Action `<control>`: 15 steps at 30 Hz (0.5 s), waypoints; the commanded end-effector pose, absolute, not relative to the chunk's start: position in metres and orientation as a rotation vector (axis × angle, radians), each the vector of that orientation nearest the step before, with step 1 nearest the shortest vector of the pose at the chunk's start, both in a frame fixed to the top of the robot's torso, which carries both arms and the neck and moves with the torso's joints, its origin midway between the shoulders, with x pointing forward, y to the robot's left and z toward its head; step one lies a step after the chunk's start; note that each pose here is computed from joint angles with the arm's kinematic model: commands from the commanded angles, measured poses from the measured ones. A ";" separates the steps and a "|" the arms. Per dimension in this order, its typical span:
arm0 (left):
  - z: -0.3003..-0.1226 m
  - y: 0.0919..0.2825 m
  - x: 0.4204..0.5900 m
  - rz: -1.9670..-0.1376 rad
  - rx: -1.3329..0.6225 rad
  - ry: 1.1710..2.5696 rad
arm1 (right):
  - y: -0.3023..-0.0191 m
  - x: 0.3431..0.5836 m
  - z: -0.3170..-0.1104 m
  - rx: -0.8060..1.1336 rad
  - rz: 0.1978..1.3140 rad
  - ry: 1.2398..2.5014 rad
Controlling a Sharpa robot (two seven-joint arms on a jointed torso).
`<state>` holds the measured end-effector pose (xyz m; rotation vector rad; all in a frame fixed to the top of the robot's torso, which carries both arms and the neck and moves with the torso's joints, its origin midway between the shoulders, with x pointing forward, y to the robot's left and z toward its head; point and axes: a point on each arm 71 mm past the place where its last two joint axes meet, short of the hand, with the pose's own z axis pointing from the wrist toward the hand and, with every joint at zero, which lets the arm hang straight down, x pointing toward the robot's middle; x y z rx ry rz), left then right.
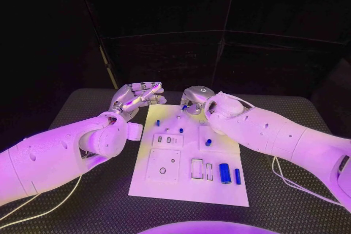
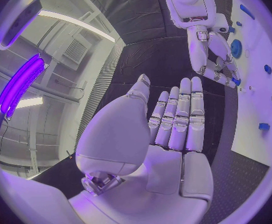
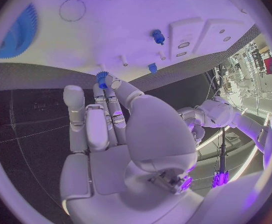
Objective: Assemble the parts on the task board
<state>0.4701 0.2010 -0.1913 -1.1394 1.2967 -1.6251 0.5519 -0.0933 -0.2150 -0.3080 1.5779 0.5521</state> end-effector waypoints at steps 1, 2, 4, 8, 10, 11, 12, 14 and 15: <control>-0.190 0.199 0.470 -1.642 -1.127 1.296 | -0.090 0.552 -0.212 -0.323 0.565 1.547; -0.190 0.199 0.470 -1.642 -1.127 1.296 | -0.089 0.553 -0.213 -0.324 0.566 1.548; -0.190 0.199 0.471 -1.643 -1.127 1.297 | -0.088 0.553 -0.213 -0.325 0.566 1.550; -0.190 0.198 0.471 -1.644 -1.127 1.297 | -0.086 0.554 -0.214 -0.326 0.564 1.553; -0.190 0.197 0.471 -1.646 -1.127 1.298 | -0.085 0.555 -0.215 -0.326 0.562 1.556; -0.190 0.197 0.471 -1.646 -1.127 1.298 | -0.084 0.555 -0.215 -0.327 0.562 1.557; -0.190 0.197 0.471 -1.646 -1.127 1.298 | -0.084 0.555 -0.215 -0.327 0.561 1.559; -0.190 0.197 0.471 -1.647 -1.127 1.298 | -0.083 0.556 -0.216 -0.328 0.557 1.563; -0.190 0.196 0.471 -1.647 -1.127 1.298 | -0.083 0.556 -0.217 -0.328 0.554 1.565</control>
